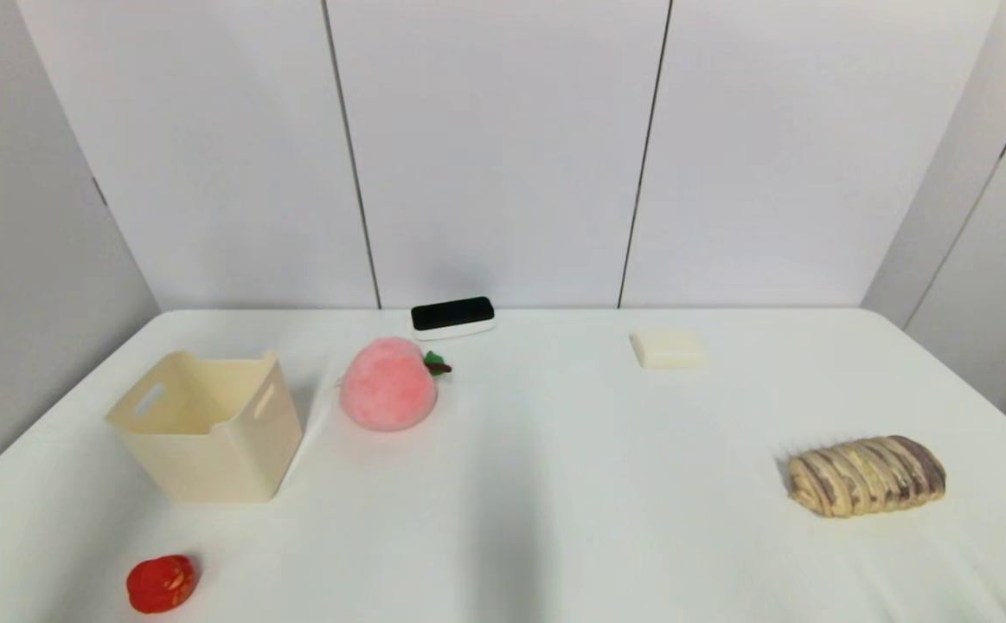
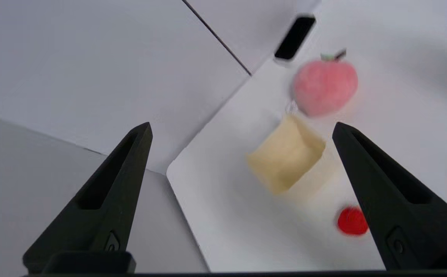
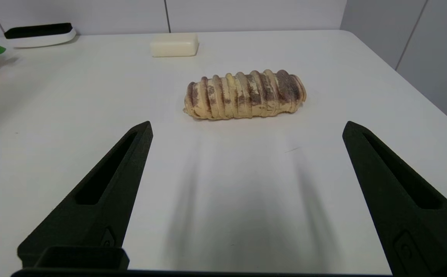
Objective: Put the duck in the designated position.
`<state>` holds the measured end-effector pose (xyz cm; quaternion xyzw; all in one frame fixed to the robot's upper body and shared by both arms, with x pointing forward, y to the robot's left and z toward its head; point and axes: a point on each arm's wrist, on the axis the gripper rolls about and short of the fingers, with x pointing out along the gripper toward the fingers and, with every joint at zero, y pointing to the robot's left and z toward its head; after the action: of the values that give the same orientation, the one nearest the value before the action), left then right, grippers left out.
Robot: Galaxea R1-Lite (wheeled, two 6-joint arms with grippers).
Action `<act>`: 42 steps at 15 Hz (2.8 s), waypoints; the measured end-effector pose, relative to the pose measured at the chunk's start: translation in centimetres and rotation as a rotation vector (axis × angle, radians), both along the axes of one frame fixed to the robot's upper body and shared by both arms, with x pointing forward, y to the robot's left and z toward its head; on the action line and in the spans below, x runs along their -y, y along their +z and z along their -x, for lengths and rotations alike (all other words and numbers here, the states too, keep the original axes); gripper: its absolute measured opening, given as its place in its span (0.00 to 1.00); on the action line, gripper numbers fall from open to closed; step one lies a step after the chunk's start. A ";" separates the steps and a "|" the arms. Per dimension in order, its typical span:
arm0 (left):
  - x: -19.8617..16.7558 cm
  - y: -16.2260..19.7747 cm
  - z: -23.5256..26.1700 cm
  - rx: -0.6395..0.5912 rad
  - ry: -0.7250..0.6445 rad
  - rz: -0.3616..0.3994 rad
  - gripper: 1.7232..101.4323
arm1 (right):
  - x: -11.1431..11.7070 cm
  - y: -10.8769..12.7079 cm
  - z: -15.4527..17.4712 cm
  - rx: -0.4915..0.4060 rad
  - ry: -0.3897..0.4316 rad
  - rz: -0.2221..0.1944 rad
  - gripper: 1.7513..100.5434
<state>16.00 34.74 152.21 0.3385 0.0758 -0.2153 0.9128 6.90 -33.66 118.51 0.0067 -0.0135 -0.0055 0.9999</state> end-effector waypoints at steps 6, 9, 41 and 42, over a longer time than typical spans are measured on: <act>1.4 2.0 3.6 0.080 0.388 0.333 0.95 | 0.0 0.0 0.0 0.000 0.000 0.000 0.97; 1.2 0.8 4.6 0.110 0.519 0.428 0.96 | 0.0 0.0 0.0 0.000 0.000 0.000 0.97; 1.6 -33.4 6.9 -0.096 0.331 0.438 0.96 | 0.0 0.0 0.0 0.000 0.000 0.000 0.97; 1.6 -33.4 6.9 -0.097 0.331 0.435 0.96 | 0.0 0.0 0.0 0.000 0.000 0.000 0.97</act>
<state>9.08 33.19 118.76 0.1070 0.1259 -0.0905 0.9821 6.90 -33.66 118.51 0.0069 -0.0133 -0.0053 0.9999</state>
